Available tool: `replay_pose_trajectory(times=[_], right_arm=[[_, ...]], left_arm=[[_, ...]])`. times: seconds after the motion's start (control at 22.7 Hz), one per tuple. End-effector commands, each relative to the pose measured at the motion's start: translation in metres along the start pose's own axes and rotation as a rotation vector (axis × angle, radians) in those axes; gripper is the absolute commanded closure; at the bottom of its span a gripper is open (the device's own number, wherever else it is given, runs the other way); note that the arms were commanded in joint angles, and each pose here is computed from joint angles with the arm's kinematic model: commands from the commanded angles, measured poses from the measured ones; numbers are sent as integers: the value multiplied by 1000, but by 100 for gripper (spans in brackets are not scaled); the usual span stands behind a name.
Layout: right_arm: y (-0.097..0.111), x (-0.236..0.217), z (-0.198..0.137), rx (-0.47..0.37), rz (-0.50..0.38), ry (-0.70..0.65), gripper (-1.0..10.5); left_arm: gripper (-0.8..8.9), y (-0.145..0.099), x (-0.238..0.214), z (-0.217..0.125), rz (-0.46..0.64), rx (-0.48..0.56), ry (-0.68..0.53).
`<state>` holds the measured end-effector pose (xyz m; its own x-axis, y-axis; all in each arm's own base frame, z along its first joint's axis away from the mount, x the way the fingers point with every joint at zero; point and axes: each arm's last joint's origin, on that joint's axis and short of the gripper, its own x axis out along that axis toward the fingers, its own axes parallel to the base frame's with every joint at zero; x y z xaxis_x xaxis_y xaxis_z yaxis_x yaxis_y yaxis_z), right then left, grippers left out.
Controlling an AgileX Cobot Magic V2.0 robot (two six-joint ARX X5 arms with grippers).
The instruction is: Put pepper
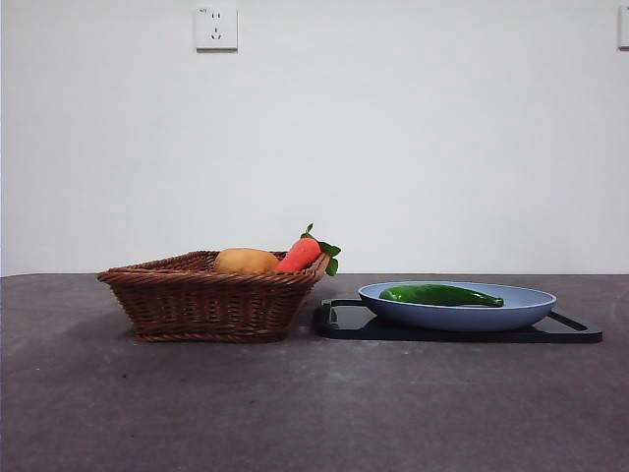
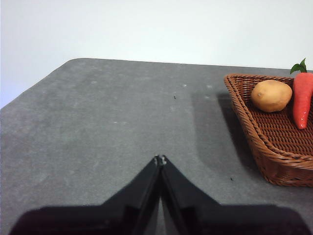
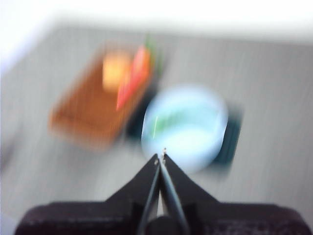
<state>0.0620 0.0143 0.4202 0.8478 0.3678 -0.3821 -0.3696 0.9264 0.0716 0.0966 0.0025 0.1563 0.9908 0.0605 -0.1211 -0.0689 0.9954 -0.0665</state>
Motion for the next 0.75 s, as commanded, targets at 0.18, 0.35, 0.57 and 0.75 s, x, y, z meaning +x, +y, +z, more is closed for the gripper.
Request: replay_pose_trajectory(times=[0.18, 0.35, 0.57, 0.75], right_arm=[[-11, 32, -62, -59, -68, -283, 936], [-21, 69, -119, -49, -82, -383, 936], [-29, 97, -167, -19, -87, -385, 936], [-32, 112, -197, -2, -86, -348, 936]], left_arm=[[805, 1, 1, -3, 3, -10, 1], [805, 0, 1, -3, 3, -10, 0], [805, 0, 1, -3, 3, -10, 0], [805, 0, 1, -3, 3, -10, 0]])
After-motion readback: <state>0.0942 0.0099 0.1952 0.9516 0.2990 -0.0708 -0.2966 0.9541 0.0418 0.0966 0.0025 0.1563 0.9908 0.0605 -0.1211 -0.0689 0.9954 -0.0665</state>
